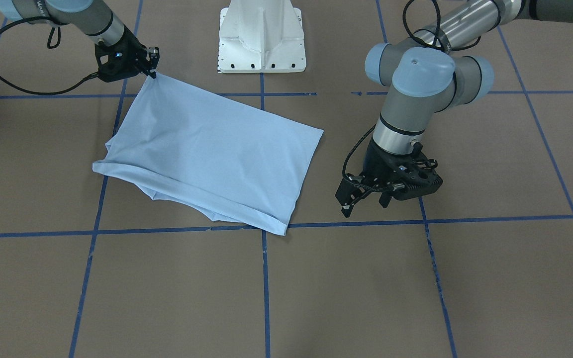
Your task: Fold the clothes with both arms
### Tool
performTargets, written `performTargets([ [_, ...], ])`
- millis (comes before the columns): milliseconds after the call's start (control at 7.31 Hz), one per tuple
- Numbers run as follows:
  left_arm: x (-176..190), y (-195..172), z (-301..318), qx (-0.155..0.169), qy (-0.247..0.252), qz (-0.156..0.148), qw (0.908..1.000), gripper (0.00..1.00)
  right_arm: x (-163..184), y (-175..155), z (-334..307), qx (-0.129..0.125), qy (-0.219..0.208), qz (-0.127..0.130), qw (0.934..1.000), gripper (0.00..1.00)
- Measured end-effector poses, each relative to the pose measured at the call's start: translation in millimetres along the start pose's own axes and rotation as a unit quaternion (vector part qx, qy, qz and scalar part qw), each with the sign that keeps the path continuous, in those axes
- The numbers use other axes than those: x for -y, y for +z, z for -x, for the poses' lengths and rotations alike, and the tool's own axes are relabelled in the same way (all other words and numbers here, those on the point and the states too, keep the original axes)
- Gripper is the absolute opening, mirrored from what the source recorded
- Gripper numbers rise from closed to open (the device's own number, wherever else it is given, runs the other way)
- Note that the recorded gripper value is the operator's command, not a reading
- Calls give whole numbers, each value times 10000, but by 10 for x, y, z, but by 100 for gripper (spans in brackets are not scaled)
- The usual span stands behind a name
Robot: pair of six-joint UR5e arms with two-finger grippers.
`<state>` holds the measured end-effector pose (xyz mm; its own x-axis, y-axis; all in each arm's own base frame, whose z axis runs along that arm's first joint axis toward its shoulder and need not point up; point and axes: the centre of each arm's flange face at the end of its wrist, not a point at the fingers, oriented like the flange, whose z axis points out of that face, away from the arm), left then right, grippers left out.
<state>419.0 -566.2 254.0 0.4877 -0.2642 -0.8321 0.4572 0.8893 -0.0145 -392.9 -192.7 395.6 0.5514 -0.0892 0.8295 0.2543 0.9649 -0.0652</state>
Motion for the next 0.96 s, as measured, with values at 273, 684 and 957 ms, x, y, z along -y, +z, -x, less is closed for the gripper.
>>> performTargets([
  [273, -123, 16, -37, -29, -18, 82, 10000, 100, -387, 158, 152, 20, -108, 412, 9991, 100],
  [684, -784, 3, -132, -179, -163, 503, 9984, 100, -117, -98, 278, 292, 28, 14, 9996, 100],
  [957, -1572, 44, -72, -12, -834, 996, 9915, 98, 363, -506, 322, 566, 260, -629, 9961, 100],
])
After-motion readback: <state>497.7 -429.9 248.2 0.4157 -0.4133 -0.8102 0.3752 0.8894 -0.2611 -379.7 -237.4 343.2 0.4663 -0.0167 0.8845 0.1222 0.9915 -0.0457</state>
